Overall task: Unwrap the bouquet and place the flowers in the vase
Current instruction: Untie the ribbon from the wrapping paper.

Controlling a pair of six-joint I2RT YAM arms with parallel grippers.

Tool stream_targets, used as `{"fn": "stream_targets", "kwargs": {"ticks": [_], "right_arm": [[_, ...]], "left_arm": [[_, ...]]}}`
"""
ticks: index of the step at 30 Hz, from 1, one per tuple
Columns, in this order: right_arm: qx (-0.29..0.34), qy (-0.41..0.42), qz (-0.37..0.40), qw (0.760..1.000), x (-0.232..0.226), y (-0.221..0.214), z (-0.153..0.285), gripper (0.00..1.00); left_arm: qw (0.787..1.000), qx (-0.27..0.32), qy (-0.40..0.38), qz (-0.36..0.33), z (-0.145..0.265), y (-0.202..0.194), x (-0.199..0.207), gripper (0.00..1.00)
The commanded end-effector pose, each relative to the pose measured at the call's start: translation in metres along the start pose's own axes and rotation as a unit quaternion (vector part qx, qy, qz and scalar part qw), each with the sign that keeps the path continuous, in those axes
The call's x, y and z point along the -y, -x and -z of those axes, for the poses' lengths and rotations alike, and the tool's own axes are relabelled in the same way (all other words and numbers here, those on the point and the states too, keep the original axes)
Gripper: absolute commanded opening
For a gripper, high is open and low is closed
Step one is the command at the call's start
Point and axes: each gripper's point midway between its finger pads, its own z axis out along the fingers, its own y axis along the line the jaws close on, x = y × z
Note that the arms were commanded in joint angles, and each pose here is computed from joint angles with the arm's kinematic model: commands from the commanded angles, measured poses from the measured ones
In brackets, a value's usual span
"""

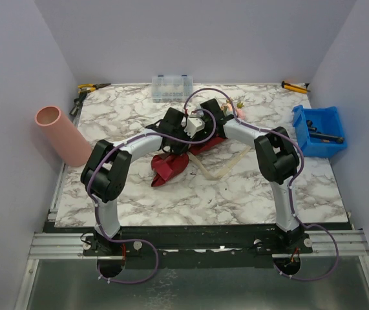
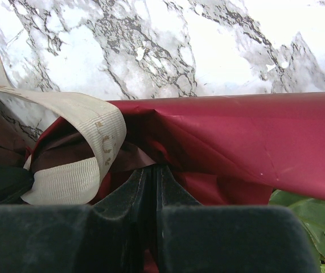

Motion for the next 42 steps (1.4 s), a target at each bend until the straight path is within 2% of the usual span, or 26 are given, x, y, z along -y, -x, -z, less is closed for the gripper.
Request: {"fn": "stream_targets", "kwargs": {"ticks": [1,6,12,18,24,26,27,29,33,42], "right_arm": [[-0.243,0.044,-0.056,0.967,-0.040,-0.165,-0.016,0.10],[-0.242,0.043,-0.055,0.968,-0.040,-0.164,-0.016,0.10],[-0.242,0.044,-0.056,0.968,-0.040,-0.165,-0.016,0.10],[-0.242,0.044,-0.055,0.968,-0.040,-0.164,-0.016,0.10],[-0.242,0.043,-0.055,0.968,-0.040,-0.164,-0.016,0.10],[-0.242,0.044,-0.055,0.968,-0.041,-0.164,-0.016,0.10],[-0.242,0.044,-0.055,0.968,-0.041,-0.164,-0.016,0.10],[-0.242,0.044,-0.056,0.968,-0.040,-0.165,-0.016,0.10],[-0.243,0.044,-0.055,0.967,-0.040,-0.165,-0.016,0.10],[-0.246,0.044,-0.056,0.967,-0.040,-0.166,-0.017,0.10]], "left_arm": [[0.997,0.073,-0.035,0.018,0.028,0.051,0.015,0.00],[0.992,0.098,-0.073,0.035,0.037,0.063,0.026,0.00],[0.989,0.124,-0.080,0.014,0.046,0.068,0.026,0.00],[0.980,0.169,-0.084,0.069,0.065,0.082,0.002,0.00],[0.978,0.160,-0.087,0.099,0.058,0.071,-0.003,0.00],[0.980,0.151,-0.097,0.080,0.057,0.065,0.001,0.00],[0.983,0.142,-0.095,0.070,0.055,0.060,0.002,0.03],[0.987,0.123,-0.086,0.063,0.050,0.050,-0.002,0.15],[0.992,0.087,-0.077,0.044,0.041,0.028,-0.004,0.30],[0.996,0.051,-0.070,0.030,0.024,0.006,0.000,0.35]]}}
